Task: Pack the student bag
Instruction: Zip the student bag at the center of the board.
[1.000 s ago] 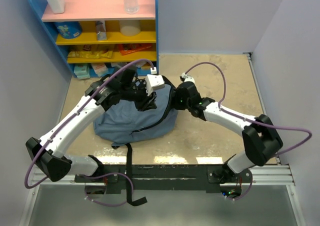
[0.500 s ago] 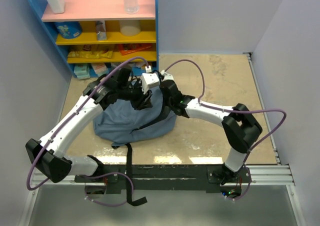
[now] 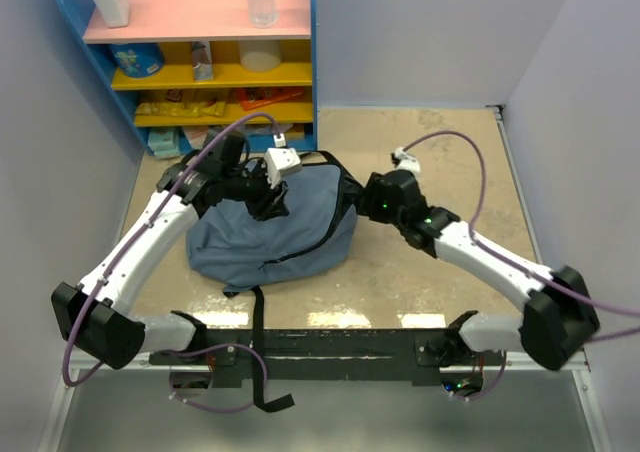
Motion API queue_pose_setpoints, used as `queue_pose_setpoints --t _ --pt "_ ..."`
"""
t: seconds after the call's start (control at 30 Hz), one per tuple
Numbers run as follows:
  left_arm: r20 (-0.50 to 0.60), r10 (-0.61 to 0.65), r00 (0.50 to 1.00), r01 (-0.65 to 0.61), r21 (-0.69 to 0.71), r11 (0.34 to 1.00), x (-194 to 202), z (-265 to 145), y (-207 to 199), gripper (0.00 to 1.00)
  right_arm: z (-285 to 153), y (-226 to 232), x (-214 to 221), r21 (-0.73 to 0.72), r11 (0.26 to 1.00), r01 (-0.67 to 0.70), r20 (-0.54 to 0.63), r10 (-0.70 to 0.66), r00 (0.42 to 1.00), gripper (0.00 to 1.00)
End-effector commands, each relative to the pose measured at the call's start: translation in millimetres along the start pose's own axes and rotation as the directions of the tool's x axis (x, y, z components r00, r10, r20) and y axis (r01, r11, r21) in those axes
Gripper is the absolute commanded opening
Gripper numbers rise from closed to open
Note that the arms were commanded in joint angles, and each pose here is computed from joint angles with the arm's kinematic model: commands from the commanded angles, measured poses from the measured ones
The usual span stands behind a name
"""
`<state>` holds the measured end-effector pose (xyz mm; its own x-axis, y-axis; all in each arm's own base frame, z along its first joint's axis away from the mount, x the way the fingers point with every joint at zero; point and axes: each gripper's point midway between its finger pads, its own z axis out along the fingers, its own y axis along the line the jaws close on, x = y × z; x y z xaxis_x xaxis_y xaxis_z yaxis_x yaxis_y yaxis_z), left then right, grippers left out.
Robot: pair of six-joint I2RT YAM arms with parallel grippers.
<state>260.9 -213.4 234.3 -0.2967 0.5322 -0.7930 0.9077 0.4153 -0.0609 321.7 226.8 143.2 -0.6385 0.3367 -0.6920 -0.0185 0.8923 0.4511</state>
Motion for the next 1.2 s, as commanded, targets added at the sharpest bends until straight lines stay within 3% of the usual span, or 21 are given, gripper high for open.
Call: queue_pose_setpoints --t 0.0,0.1,0.37,0.53,0.73,0.97,1.17 --pt "0.009 0.127 0.992 -0.127 0.071 0.989 9.1 -11.2 -6.9 0.43 -48.8 -8.2 -19.7 0.01 1.0 0.01 0.093 -0.011 0.996 0.57" --pt "-0.058 0.131 0.99 -0.125 0.106 0.986 40.4 -11.5 -1.4 0.43 -71.3 10.1 -15.4 -0.058 0.997 0.05 0.097 -0.044 0.994 0.67" --pt "-0.11 -0.026 0.994 0.035 0.081 0.996 100.4 -48.7 40.1 0.47 -115.7 65.9 20.1 -0.262 0.963 0.062 -0.055 -0.08 0.995 0.72" --pt "-0.175 0.075 0.982 -0.057 0.106 0.993 137.2 -51.9 28.6 0.48 -134.5 124.2 63.0 -0.415 0.906 -0.085 -0.21 -0.005 0.978 0.71" --pt "-0.151 0.102 0.983 -0.083 0.125 0.989 141.0 -50.8 18.5 0.48 -117.3 168.0 85.1 -0.406 0.904 -0.137 -0.294 0.013 0.956 0.7" --pt "-0.139 0.111 0.984 -0.098 0.096 0.991 145.7 -47.7 18.1 0.48 -96.4 199.6 141.7 -0.367 0.915 -0.168 -0.432 -0.008 0.902 0.69" --pt "-0.107 0.107 0.988 -0.1 0.073 0.992 139.2 -47.7 17.9 0.48 -91.2 215.8 168.2 -0.353 0.907 -0.231 -0.447 0.054 0.893 0.66"
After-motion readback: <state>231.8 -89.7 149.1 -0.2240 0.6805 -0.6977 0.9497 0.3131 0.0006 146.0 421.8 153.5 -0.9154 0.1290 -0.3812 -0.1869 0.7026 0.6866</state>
